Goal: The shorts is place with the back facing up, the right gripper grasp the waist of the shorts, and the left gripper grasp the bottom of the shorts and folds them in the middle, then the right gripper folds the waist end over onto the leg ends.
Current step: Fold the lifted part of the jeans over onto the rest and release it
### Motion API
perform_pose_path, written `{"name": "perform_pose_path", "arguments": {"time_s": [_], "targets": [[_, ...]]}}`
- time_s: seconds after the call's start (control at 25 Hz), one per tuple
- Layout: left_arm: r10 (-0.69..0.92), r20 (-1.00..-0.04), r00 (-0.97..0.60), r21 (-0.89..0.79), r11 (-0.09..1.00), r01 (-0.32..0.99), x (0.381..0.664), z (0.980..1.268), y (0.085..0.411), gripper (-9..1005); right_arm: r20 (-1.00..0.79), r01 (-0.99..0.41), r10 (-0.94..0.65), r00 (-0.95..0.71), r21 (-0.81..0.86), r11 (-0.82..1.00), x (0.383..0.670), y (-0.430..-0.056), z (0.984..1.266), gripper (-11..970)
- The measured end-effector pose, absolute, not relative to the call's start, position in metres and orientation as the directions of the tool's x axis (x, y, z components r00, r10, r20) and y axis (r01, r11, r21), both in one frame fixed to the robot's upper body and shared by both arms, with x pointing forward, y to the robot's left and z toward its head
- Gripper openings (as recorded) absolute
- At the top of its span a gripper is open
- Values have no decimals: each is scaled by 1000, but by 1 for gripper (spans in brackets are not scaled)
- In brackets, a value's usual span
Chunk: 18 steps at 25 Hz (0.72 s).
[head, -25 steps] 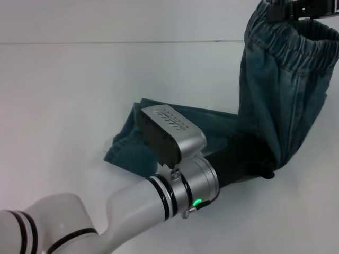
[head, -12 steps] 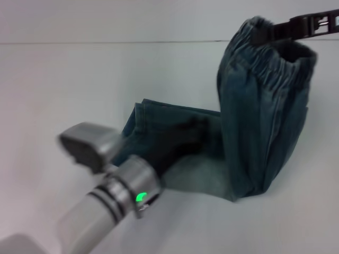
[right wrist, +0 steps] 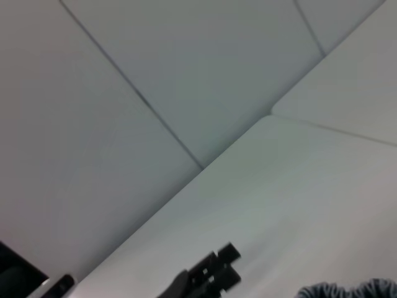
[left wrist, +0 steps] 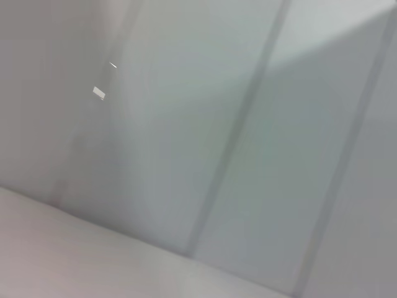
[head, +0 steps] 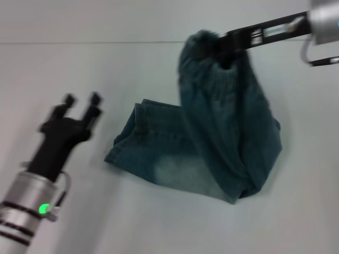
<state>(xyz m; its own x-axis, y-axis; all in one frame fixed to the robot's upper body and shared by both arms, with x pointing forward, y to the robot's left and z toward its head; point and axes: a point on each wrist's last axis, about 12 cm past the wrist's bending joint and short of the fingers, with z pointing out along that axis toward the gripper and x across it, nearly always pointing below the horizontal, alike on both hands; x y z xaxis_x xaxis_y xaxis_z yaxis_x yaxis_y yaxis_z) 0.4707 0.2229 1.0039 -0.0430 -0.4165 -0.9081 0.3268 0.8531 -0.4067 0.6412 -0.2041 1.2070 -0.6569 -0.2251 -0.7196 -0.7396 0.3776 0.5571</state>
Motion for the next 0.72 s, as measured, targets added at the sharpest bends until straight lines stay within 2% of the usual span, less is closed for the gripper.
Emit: {"name": "perform_pose_path", "arguments": {"time_s": [0.2,0.4,0.64,0.72], "targets": [[-433,-901,14,-421,882,210,461,1000,255,786,-701,-749,-281,-656,556,361,645,-157,1197,59],[-431,-902,16,-421,889,178,459,998,264,854,-697,-765,-324,-639,532,363,644,-133,1192,160],[-421,-907,13,-413,893,178,460,998,265,936,-708,-773,-321,-630,528,352,642,-136,1190,438],[-423,-906,8,-413,889,196,459,999,267,936,-726,-783,-305,-616,523,337,638,-145,1188,518]]}}
